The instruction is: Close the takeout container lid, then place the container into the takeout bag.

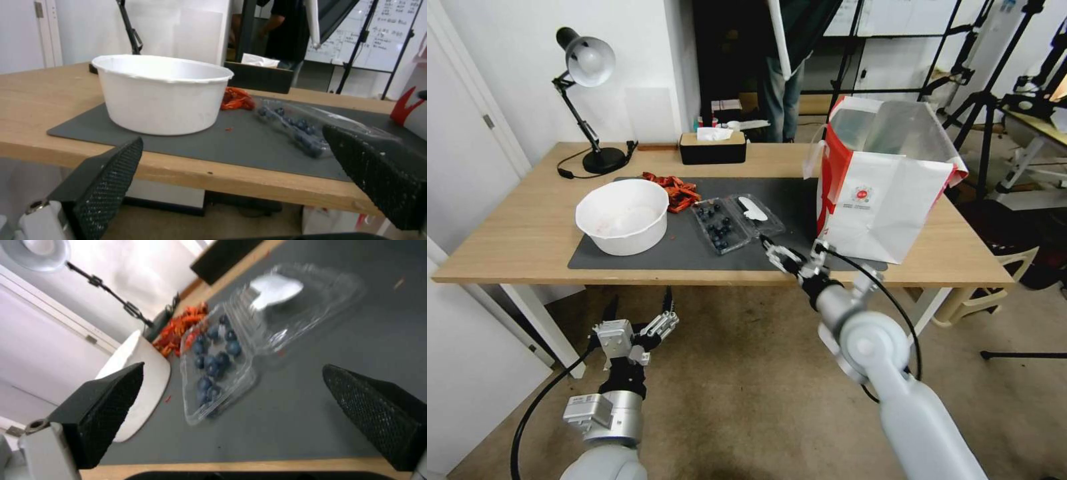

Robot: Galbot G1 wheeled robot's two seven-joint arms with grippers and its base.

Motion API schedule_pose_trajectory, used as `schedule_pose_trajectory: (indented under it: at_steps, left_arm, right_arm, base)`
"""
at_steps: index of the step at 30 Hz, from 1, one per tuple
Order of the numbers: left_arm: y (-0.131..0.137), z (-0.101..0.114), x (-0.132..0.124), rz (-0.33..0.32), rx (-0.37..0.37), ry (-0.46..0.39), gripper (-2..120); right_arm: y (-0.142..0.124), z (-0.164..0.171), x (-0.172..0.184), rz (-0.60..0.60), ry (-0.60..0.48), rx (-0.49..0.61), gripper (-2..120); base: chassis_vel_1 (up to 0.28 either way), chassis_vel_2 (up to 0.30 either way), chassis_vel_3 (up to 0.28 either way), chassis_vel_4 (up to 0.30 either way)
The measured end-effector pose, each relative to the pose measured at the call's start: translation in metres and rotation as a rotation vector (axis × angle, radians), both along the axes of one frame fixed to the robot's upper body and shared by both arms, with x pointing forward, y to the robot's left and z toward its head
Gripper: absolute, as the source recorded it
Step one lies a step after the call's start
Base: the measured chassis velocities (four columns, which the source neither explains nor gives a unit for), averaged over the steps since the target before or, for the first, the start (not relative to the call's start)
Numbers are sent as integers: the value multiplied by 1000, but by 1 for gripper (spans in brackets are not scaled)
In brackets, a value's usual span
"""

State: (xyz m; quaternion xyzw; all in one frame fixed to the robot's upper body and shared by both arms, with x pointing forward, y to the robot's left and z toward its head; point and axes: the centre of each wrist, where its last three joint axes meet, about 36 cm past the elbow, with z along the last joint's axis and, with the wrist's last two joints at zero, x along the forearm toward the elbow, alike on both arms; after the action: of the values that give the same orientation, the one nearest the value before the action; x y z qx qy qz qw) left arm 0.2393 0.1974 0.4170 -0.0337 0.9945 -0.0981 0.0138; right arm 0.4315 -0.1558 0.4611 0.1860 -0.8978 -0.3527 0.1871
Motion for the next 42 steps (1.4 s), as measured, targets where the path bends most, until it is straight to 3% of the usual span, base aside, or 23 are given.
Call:
schedule_pose_trajectory:
  at_steps: [18, 42]
  left_arm:
    - [4, -7, 2, 20, -1, 11, 100]
    - [8, -14, 2, 27, -5, 19, 100]
  right_arm:
    - [46, 5, 67, 57, 103, -40, 100]
    - [65, 8, 84, 100, 105, -19, 100]
  base:
    - [0, 0, 0, 0]
    - [0, 0, 0, 0]
